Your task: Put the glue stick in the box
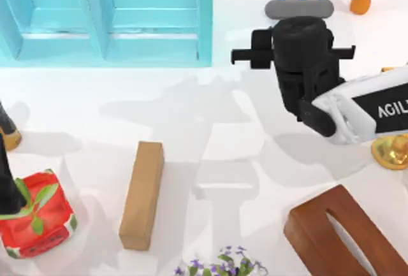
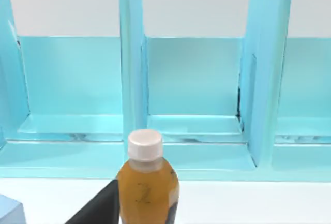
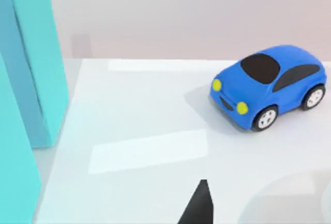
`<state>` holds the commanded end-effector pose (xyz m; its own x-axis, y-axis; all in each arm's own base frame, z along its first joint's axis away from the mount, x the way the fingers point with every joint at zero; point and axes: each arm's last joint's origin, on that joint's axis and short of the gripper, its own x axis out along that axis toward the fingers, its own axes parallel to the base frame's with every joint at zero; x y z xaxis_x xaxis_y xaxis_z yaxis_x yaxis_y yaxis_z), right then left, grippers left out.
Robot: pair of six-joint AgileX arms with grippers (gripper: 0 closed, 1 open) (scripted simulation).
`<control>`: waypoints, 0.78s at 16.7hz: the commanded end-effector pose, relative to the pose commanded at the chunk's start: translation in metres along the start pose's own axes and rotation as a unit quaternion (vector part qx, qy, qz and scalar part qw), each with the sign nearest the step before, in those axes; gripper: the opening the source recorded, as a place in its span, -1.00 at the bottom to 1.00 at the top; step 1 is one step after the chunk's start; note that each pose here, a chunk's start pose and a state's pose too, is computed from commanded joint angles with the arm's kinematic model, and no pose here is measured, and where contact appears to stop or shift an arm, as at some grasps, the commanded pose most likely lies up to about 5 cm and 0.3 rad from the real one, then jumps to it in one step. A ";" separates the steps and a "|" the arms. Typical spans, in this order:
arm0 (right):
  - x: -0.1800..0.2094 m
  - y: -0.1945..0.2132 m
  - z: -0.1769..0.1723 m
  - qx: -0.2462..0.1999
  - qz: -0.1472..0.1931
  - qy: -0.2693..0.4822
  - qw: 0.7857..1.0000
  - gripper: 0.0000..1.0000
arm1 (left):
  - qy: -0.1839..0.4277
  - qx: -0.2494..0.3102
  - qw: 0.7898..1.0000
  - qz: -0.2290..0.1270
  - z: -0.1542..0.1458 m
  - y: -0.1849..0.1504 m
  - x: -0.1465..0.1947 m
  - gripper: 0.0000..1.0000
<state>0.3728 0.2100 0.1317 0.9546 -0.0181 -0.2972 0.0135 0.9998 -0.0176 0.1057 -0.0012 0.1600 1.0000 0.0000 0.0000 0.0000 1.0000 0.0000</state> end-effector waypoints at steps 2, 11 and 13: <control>0.000 0.000 0.000 0.000 0.000 0.000 1.000 -1.00 | 0.000 0.000 1.000 0.000 0.000 0.000 0.000 1.00; 0.032 -0.054 0.049 -0.106 0.019 0.008 0.994 -1.00 | 0.000 0.000 1.000 0.000 0.000 0.000 0.000 1.00; 0.045 -0.088 0.067 -0.174 0.036 0.018 0.984 -1.00 | 0.000 0.000 1.000 0.000 0.000 0.000 0.000 1.00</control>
<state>0.4342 0.1218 0.1841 0.9379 0.0454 -0.3440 -0.1624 0.9335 -0.3197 0.1057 -0.0012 0.1600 1.0000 0.0000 0.0000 0.0000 1.0000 0.0000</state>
